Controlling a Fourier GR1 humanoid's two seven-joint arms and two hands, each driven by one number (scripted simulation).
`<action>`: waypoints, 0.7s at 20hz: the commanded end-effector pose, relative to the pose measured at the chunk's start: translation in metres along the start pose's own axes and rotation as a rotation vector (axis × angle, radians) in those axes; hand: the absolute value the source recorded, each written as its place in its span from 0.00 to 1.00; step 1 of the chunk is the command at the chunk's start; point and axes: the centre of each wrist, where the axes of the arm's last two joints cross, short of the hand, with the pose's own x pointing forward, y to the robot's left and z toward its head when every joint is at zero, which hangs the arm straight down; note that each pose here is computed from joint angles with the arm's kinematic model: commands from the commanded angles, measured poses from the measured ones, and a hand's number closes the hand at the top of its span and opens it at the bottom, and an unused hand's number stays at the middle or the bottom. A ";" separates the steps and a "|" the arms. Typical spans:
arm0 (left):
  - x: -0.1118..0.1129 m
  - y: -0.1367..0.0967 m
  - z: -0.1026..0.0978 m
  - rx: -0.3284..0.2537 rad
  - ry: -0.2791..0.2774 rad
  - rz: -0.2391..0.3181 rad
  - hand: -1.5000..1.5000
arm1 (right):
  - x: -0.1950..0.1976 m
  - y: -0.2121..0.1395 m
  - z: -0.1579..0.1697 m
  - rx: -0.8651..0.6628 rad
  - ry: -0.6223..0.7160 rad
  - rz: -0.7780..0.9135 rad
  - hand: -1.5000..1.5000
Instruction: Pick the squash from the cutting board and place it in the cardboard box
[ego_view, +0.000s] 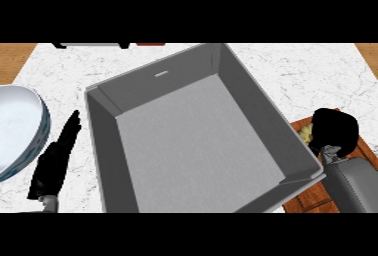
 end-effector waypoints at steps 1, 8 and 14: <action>-0.008 -0.001 -0.008 0.003 0.008 0.005 0.50 | 0.004 -0.007 0.046 -0.047 -0.150 -0.122 1.00; 0.000 0.007 -0.004 0.022 0.019 -0.002 0.50 | -0.036 0.020 0.136 -0.118 -0.296 -0.294 1.00; 0.007 -0.014 0.002 -0.001 0.016 0.012 0.50 | -0.071 -0.012 0.169 -0.237 -0.281 -0.378 1.00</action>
